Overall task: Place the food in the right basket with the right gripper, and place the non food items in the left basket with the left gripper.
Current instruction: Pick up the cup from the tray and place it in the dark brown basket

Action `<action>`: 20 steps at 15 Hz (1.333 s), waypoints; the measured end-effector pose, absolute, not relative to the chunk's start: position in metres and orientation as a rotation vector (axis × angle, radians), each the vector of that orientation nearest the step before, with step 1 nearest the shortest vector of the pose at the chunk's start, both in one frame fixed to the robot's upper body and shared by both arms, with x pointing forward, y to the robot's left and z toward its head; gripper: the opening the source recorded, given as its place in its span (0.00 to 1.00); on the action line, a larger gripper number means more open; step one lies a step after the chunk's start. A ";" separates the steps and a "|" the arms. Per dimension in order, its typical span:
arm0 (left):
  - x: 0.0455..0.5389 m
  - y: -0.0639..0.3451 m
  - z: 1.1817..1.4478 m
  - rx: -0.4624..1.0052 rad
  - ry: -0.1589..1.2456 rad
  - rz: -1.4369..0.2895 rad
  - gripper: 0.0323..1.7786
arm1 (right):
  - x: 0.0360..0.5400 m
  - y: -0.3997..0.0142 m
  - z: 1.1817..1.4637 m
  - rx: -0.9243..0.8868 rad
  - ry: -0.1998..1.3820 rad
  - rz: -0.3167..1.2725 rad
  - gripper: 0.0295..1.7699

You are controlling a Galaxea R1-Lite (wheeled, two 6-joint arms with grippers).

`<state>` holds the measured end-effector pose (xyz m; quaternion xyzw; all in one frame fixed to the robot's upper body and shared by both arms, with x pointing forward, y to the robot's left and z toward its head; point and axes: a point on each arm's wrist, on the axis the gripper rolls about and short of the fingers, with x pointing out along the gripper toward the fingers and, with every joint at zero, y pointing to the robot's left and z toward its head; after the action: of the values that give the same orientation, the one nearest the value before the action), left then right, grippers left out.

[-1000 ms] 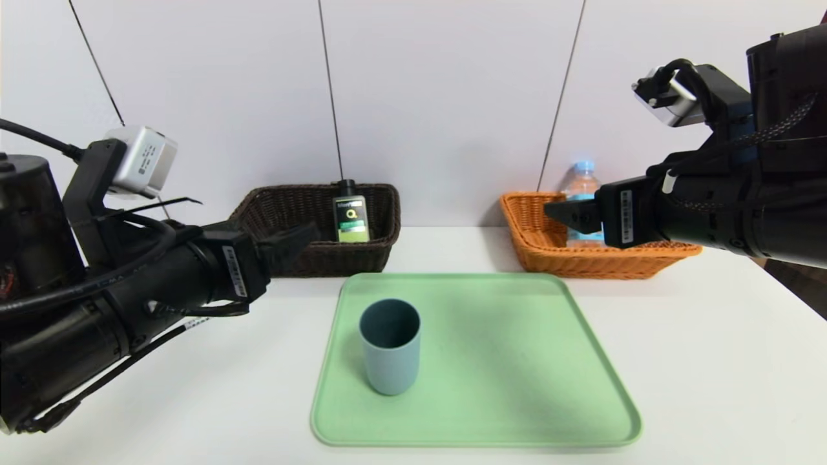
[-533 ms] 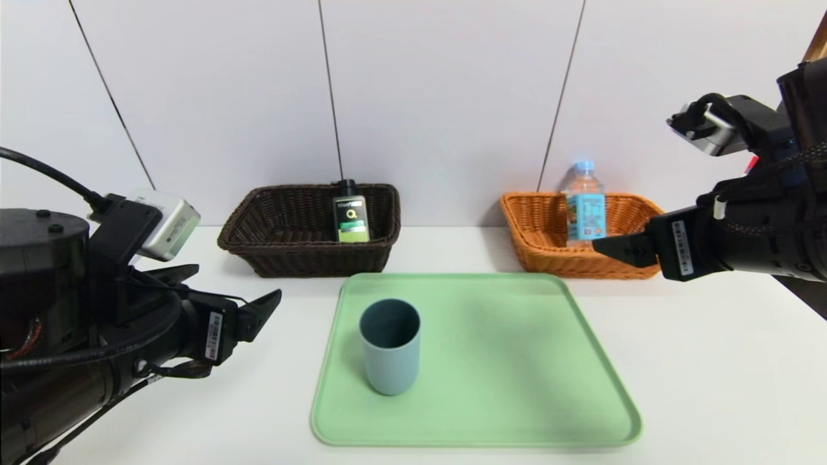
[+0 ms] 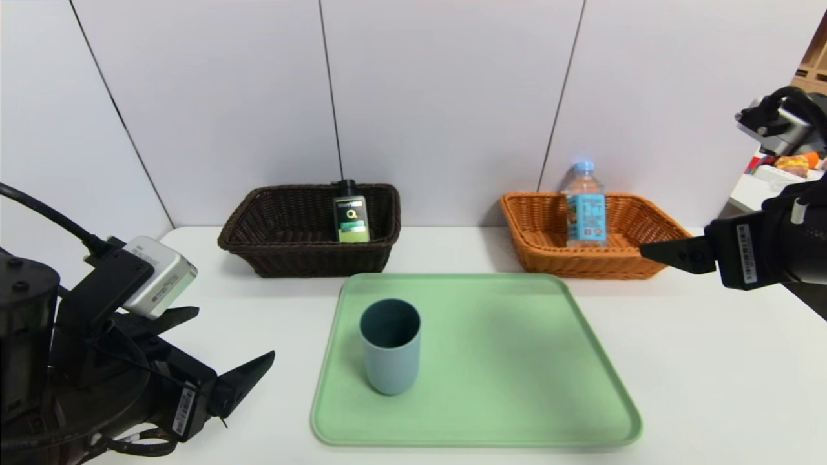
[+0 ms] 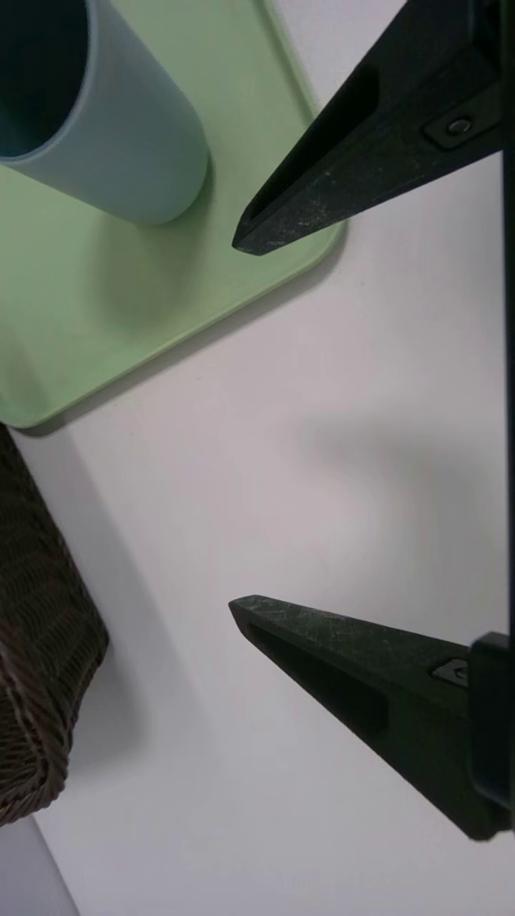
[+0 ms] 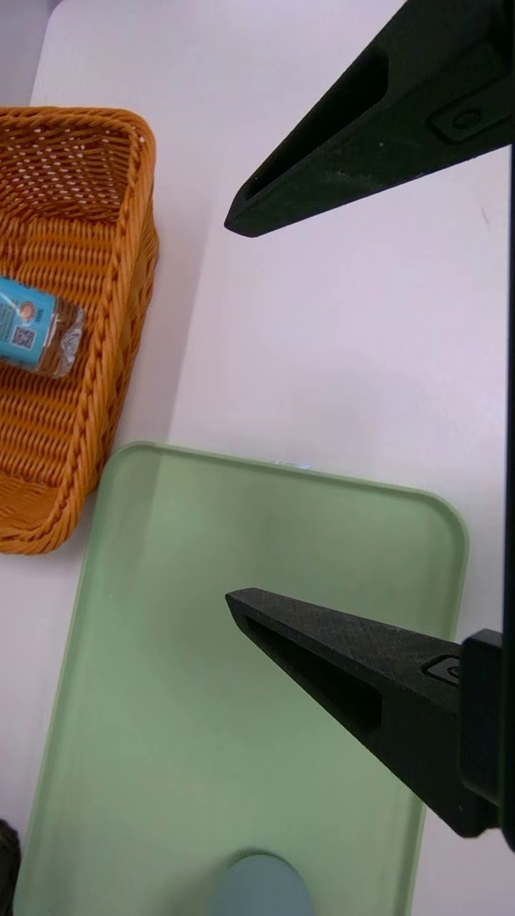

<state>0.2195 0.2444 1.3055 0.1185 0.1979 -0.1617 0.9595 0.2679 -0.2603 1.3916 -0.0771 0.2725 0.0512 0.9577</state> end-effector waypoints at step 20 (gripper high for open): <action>0.254 0.195 1.251 0.118 0.294 -0.701 0.95 | 0.251 -0.280 1.403 -0.085 0.541 0.036 0.96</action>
<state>0.2538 0.1950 1.2514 0.0575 0.1435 -0.3418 0.9270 0.2507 -0.2803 1.4032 -0.0419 0.2673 0.0180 0.9625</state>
